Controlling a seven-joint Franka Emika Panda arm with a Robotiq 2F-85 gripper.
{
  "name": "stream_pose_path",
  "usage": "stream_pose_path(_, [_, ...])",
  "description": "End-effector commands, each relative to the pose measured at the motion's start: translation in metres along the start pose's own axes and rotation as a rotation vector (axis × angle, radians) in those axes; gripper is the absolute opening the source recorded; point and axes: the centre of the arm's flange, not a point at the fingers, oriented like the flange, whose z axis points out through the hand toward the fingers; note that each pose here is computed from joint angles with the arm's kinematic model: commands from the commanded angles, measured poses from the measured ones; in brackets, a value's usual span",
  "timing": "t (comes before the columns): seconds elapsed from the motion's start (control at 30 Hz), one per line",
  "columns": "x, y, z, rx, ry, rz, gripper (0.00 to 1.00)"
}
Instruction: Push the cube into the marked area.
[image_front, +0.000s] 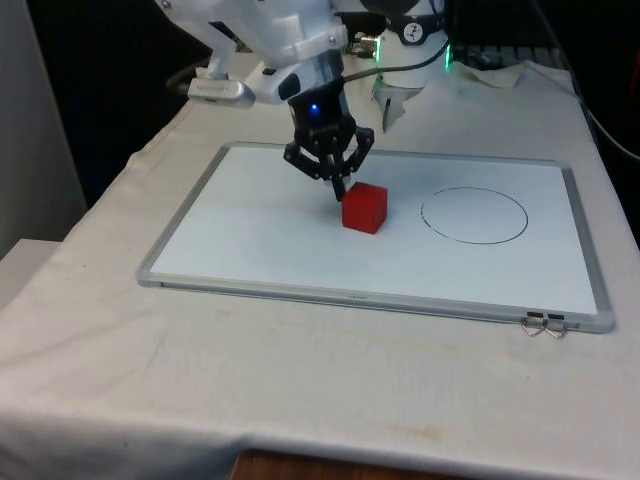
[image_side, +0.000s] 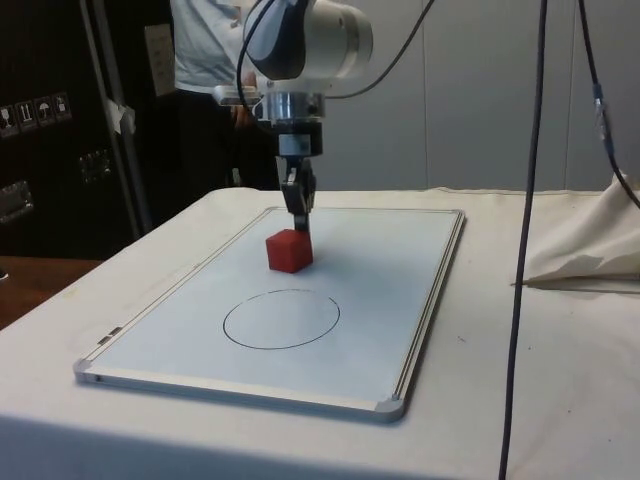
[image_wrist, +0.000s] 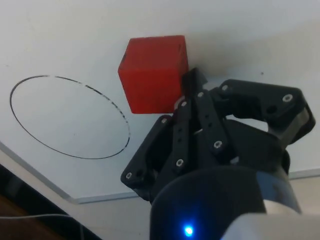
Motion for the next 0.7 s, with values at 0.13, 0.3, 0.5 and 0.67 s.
stream_pose_path(0.13, [0.013, -0.009, 0.003, 0.002, 0.004, -0.005, 0.00])
stream_pose_path(0.3, [0.024, -0.016, 0.004, 0.004, 0.011, -0.024, 0.00])
stream_pose_path(0.5, [0.031, -0.024, 0.005, 0.005, 0.019, -0.046, 0.00])
stream_pose_path(0.67, [0.035, -0.038, 0.008, 0.015, 0.015, -0.061, 0.00])
